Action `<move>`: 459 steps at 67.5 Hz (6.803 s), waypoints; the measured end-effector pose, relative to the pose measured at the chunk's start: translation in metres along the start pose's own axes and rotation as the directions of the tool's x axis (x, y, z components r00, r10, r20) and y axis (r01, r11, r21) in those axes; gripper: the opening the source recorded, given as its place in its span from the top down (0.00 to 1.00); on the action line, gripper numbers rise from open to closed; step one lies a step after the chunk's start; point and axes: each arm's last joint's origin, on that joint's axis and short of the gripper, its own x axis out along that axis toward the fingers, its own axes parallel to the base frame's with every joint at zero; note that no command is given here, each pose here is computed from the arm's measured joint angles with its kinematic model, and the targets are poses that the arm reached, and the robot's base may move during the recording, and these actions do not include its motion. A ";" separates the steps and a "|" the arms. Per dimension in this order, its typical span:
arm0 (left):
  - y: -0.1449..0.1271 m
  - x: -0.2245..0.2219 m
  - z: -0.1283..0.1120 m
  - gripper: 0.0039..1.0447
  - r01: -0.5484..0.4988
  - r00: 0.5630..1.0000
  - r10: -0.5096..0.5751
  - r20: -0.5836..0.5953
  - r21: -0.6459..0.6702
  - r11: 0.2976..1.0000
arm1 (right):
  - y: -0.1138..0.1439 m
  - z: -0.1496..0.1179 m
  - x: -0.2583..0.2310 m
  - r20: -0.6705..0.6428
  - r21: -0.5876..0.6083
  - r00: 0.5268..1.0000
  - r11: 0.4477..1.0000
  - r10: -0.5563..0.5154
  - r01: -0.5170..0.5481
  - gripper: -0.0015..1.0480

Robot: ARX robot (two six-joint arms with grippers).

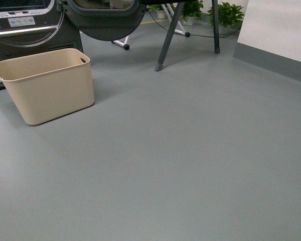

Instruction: Move hamper under clothes hanger

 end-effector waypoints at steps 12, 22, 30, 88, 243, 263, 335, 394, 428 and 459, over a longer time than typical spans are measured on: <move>0.000 0.000 0.000 0.06 0.000 1.000 0.000 0.000 0.000 1.000 | 0.000 0.000 0.000 0.000 0.000 1.000 1.000 0.000 0.000 0.08; 0.000 0.000 0.000 0.06 0.000 1.000 0.000 0.000 0.000 1.000 | 0.000 0.000 0.000 0.000 0.000 1.000 1.000 0.000 0.000 0.08; 0.000 0.000 0.000 0.06 0.000 1.000 0.000 0.000 0.000 1.000 | 0.000 0.000 0.000 0.000 0.000 1.000 1.000 0.000 0.000 0.08; 0.000 0.000 0.000 0.06 0.000 1.000 0.000 0.000 0.000 1.000 | 0.000 0.000 0.000 0.000 0.000 1.000 1.000 0.000 0.000 0.08; 0.000 0.000 0.000 0.06 0.000 1.000 0.000 -0.003 0.000 1.000 | 0.000 0.000 0.000 -0.002 0.000 1.000 1.000 0.001 -0.001 0.08; 0.000 0.000 0.000 0.06 0.002 1.000 -0.002 -0.002 0.000 1.000 | 0.000 0.000 0.000 0.000 0.000 1.000 1.000 -0.003 0.003 0.08; 0.000 0.000 0.000 0.06 -0.001 1.000 0.001 0.000 0.000 1.000 | 0.000 0.000 0.000 -0.001 0.000 1.000 1.000 0.002 -0.002 0.08; 0.047 0.229 -0.021 0.06 -0.038 0.818 0.005 -0.575 -0.045 0.998 | 0.041 -0.031 0.255 -0.661 0.224 0.716 0.970 0.224 -0.097 0.08; 0.035 0.304 -0.094 0.06 0.031 0.732 -0.027 -0.681 -0.007 1.000 | 0.068 -0.092 0.331 -0.787 0.120 0.601 0.991 0.135 -0.066 0.08; 0.027 0.323 -0.140 0.06 0.074 0.693 -0.079 -0.717 -0.039 0.997 | 0.077 -0.138 0.349 -0.843 0.057 0.534 0.998 0.063 -0.028 0.08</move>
